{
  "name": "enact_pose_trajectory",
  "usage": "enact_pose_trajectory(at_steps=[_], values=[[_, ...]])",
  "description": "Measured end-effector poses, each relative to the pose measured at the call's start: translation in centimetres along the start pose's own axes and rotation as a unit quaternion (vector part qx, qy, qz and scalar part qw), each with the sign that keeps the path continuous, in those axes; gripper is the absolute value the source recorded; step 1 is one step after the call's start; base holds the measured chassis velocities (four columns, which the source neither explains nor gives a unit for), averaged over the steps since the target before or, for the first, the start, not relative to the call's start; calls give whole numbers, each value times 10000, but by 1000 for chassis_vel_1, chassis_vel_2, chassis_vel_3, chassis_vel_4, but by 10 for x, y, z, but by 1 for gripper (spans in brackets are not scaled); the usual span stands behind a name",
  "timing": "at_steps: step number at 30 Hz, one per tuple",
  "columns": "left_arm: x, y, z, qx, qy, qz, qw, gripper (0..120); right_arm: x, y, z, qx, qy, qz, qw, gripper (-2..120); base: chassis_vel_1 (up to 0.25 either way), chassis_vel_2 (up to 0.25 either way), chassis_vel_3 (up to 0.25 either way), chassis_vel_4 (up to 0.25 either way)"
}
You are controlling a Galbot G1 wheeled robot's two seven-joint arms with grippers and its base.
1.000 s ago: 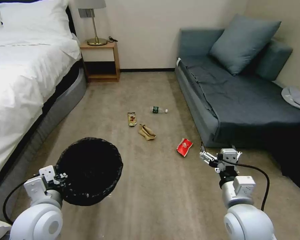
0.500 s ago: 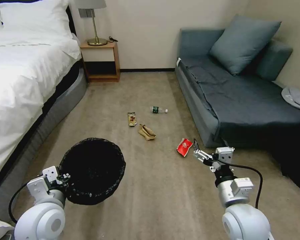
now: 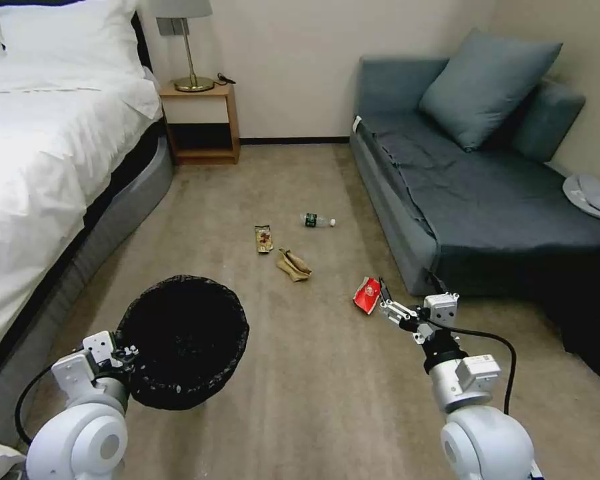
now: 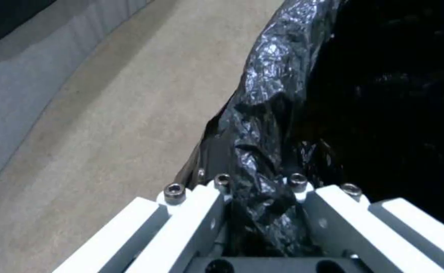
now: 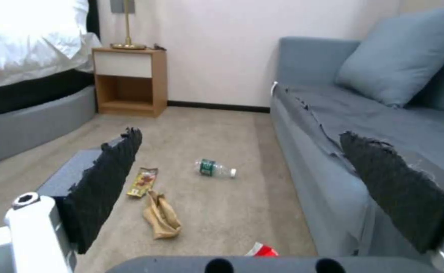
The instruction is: Pick up the trash bin, then pick up the garbage on the floor and place it into the trash bin.
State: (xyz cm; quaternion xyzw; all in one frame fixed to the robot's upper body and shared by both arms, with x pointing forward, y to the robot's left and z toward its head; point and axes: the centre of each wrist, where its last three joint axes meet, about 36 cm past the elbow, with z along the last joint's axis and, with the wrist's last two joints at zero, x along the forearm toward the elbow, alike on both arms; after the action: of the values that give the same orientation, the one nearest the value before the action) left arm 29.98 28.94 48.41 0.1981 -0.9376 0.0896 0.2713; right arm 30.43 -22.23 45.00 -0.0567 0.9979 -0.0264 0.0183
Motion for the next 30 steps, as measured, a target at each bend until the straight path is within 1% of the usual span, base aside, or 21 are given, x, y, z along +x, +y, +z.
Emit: enact_pose_trajectory(at_steps=[8,14,30], values=[[-3,0,-1,-3,-7,-16,10000,3,-2,-1,1,0,11,16,10000,100,-194,185,187,-192],[-5,1,0,-22,10,-42,10000,3,-5,-2,2,45,8,42,10000,100,-151,149,160,-138],[-8,3,0,-43,4,-88,10000,3,-8,-1,3,47,77,49,9999,100,-73,76,70,-77]])
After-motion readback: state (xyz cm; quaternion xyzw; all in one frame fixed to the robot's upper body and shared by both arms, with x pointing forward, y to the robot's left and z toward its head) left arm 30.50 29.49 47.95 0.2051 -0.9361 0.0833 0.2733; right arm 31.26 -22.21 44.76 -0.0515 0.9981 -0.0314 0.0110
